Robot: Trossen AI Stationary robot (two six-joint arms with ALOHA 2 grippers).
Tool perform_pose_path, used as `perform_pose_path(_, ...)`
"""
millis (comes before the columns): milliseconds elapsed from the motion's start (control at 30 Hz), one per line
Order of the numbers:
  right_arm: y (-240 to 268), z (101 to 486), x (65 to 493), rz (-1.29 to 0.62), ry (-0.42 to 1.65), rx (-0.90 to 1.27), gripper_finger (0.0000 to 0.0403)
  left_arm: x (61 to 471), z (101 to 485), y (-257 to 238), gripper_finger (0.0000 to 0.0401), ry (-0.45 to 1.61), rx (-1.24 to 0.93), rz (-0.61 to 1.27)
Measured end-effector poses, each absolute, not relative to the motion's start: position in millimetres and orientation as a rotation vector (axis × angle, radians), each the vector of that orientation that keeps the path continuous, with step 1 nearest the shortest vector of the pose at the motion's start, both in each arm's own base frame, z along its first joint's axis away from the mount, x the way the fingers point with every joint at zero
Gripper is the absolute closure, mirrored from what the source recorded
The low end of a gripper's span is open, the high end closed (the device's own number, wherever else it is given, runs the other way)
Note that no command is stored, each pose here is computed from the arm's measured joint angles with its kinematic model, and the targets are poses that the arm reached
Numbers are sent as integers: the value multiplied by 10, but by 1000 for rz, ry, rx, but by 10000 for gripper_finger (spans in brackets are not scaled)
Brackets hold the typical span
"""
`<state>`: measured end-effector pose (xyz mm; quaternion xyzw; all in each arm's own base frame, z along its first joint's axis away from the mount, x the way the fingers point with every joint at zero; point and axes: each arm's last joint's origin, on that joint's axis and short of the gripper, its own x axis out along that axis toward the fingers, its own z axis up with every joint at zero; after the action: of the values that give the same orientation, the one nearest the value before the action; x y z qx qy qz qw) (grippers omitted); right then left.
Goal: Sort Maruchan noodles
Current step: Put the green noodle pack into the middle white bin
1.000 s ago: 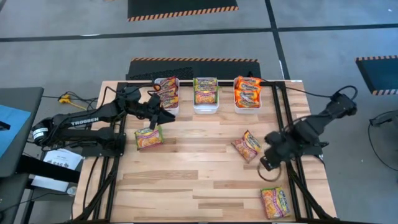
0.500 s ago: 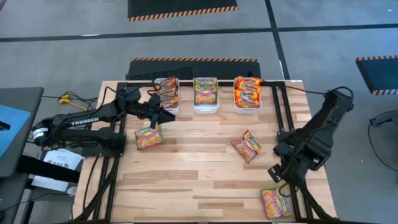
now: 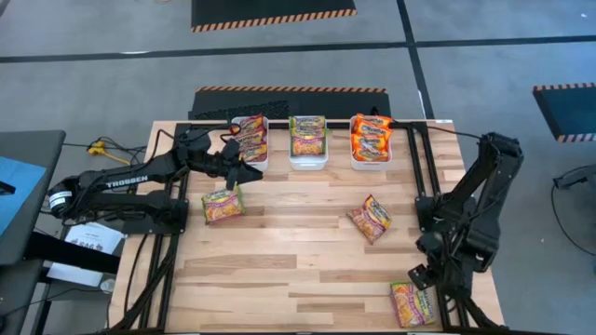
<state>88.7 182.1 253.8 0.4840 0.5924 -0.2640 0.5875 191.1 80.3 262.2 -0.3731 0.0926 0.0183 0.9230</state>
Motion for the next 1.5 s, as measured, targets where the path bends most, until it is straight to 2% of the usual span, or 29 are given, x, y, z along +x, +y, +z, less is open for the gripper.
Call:
perform_pose_path(300,1856,2369,871,-593,1392,1035,168,1911,2621,806,285,188,-795,49)
perform_pose_path(633,1987,2200,1019,-281,1445,669,168,1911,2621,806,285,188,-814,51)
perform_pose_path(767,2001,1981,1074,-197,1517,641,168,1912,2620,806,285,188,-825,52)
perform_pose_path(900,1938,1821,1089,-230,1543,599,168,1911,2617,806,285,191,-826,53)
perform_pose_path(1233,1866,1667,1152,-71,1587,550,168,1911,2616,806,285,191,-837,55)
perform_pose_path(1400,1783,1560,1149,-101,1598,546,168,1911,2616,806,285,191,-845,55)
perform_pose_path(1500,1778,1508,1160,-51,1603,580,168,1911,2616,806,285,191,-845,55)
